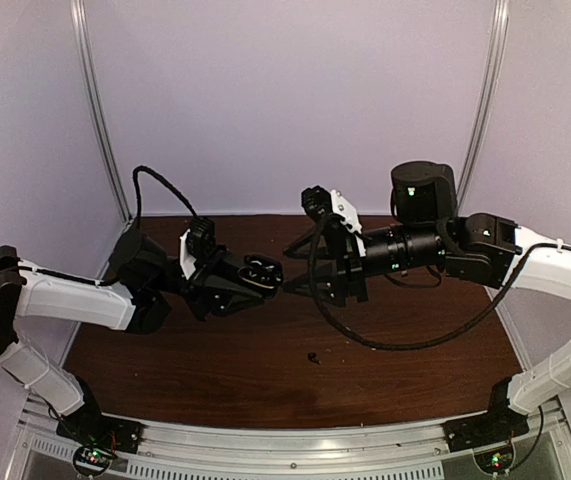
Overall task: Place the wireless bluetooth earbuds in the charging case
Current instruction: Adjust the right earbud in the right side groove of the charging case.
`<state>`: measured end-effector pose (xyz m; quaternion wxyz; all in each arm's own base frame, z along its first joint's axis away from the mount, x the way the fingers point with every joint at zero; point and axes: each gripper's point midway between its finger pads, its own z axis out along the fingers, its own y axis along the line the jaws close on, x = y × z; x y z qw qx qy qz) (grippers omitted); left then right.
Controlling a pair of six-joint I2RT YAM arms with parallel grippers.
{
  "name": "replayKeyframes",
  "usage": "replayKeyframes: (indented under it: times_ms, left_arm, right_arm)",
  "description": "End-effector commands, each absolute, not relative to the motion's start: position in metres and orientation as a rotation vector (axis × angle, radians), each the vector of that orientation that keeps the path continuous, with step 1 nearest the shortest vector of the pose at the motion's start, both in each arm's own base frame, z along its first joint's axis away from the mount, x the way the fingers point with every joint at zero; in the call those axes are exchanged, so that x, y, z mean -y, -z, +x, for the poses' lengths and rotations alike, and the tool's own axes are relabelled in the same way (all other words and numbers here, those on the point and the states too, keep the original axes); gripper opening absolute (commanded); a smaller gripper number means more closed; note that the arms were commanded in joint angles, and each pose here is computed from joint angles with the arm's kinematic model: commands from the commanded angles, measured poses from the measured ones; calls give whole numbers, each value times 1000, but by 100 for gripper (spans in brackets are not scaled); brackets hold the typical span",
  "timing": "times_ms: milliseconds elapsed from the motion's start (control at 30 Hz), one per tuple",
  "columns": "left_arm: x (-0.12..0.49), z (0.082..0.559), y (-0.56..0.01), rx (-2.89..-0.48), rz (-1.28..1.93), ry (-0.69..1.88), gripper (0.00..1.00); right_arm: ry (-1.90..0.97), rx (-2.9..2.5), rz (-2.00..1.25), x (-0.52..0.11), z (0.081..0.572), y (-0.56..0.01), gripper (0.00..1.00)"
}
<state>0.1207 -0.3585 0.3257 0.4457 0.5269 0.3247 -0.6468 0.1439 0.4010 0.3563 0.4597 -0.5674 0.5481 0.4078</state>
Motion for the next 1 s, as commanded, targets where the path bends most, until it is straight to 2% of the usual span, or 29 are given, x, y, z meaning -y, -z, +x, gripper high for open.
replayKeyframes:
  times_ms: [0,967]
  left_arm:
    - [356,118,-337,-733,1315,1584,0]
    - [366,116,-332,-747,1362,1578,0]
  right_arm:
    - [-1016,-1315,-1371,-403,147,-373,60]
    - [-1035,-1313,-1393,-412,147,-371,60]
